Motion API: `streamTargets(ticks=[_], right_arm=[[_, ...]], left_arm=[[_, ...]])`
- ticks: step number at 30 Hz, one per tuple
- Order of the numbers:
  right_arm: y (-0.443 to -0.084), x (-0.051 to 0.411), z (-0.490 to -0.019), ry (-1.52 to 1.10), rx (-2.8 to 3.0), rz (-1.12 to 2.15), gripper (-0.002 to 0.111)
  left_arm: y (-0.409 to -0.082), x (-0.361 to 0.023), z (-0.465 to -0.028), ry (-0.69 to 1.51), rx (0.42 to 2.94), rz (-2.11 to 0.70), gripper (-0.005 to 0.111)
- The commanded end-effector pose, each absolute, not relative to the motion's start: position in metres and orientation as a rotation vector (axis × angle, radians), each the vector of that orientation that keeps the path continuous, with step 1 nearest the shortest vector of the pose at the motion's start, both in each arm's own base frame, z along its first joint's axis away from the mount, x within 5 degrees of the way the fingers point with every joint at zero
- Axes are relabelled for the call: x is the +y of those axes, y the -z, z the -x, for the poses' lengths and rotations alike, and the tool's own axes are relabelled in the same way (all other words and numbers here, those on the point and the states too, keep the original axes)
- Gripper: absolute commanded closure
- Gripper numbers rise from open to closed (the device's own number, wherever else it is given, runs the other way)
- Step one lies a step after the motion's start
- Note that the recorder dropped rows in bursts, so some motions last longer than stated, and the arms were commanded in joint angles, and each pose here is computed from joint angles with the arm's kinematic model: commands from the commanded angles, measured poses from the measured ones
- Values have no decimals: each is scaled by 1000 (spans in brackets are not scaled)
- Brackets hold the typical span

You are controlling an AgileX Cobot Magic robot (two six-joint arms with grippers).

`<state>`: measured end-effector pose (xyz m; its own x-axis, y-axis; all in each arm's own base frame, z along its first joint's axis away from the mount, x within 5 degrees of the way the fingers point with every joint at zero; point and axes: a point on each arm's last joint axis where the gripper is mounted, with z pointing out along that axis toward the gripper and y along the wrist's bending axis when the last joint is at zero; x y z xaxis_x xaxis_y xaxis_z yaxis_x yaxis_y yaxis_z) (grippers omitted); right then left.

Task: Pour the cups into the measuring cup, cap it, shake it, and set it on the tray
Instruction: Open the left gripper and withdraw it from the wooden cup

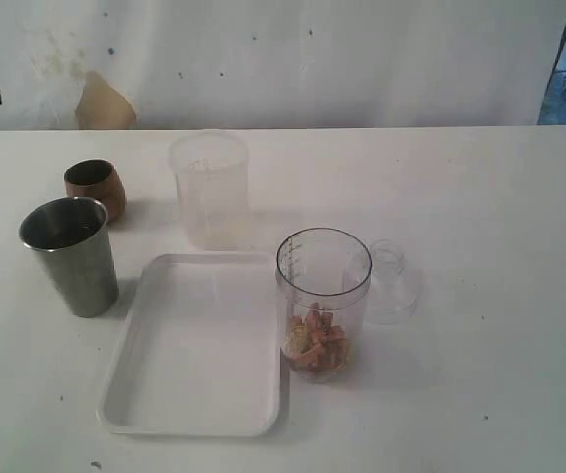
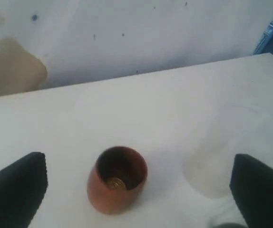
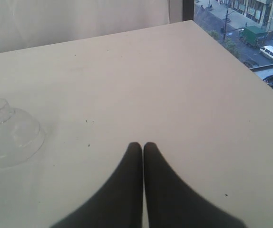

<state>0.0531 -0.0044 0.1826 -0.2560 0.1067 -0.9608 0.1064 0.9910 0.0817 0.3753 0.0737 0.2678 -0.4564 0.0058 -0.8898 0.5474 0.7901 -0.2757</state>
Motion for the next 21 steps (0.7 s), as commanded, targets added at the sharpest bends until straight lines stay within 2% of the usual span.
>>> streamTargets(ticks=[1, 11, 18, 21], right_arm=[[-182, -4, -53, -3, 1827, -161, 108], [-181, -4, -53, -3, 1828, -161, 108], [-181, -4, -53, -3, 1828, -161, 108], [-181, -4, -53, -3, 1828, -161, 108]], left_arm=[[-265, 60, -344, 729, 1983, -400, 2], [-263, 35, -275, 688, 2032, -336, 2], [-274, 18, -255, 859, 1960, -457, 2], [-277, 16, -254, 850, 1900, -517, 2]])
